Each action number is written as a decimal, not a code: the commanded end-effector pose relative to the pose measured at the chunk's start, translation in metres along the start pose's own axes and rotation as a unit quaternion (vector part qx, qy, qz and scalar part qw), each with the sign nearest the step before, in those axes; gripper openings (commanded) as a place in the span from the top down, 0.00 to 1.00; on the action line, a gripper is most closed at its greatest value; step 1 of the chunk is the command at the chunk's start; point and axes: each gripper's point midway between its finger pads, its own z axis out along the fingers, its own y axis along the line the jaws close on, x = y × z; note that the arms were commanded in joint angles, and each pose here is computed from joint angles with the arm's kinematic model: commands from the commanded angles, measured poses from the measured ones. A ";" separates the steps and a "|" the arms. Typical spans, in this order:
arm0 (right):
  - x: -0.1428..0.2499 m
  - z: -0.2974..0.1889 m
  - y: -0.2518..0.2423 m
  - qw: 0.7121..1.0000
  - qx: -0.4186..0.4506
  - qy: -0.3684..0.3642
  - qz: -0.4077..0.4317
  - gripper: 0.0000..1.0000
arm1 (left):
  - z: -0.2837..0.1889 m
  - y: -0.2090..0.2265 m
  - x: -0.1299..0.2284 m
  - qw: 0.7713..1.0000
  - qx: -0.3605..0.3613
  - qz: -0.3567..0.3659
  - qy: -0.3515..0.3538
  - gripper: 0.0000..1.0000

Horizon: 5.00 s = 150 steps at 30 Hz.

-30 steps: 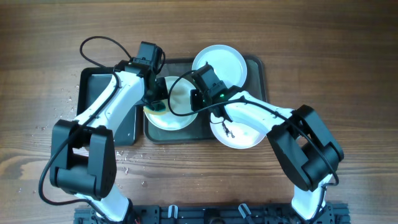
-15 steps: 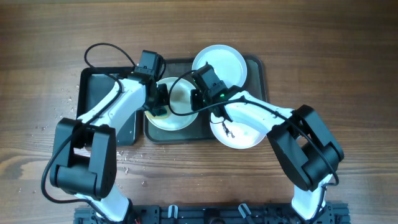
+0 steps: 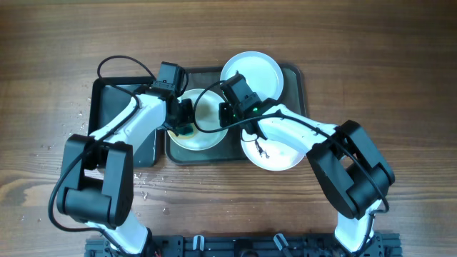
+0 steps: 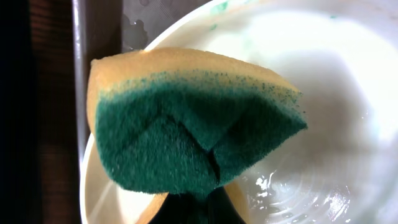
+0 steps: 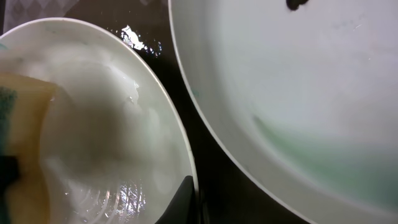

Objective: Clean dirty plates on tray and stack at the side
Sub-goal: 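Scrub the left plate with the sponge while the right gripper holds it, then carry the sponge with the left gripper back over the black water tray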

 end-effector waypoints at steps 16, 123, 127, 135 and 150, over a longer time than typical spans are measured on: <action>0.009 0.006 0.007 1.000 -0.018 0.017 -0.003 0.96 | 0.021 -0.055 0.044 0.979 0.170 0.003 0.111 0.96; 0.009 0.006 0.007 1.000 -0.020 0.018 -0.003 0.96 | 0.006 -0.062 0.029 0.975 0.219 -0.026 0.021 0.96; 0.009 0.006 0.007 1.000 -0.020 0.017 -0.003 0.95 | 0.011 -0.069 0.030 0.974 0.223 -0.016 0.020 0.96; 0.009 0.006 0.007 1.000 -0.020 0.017 -0.003 0.96 | 0.007 -0.090 0.028 0.960 0.280 -0.001 0.021 0.96; 0.010 0.006 0.007 1.000 -0.020 0.018 -0.004 0.96 | -0.054 -0.075 -0.029 0.938 0.336 -0.010 -0.089 0.96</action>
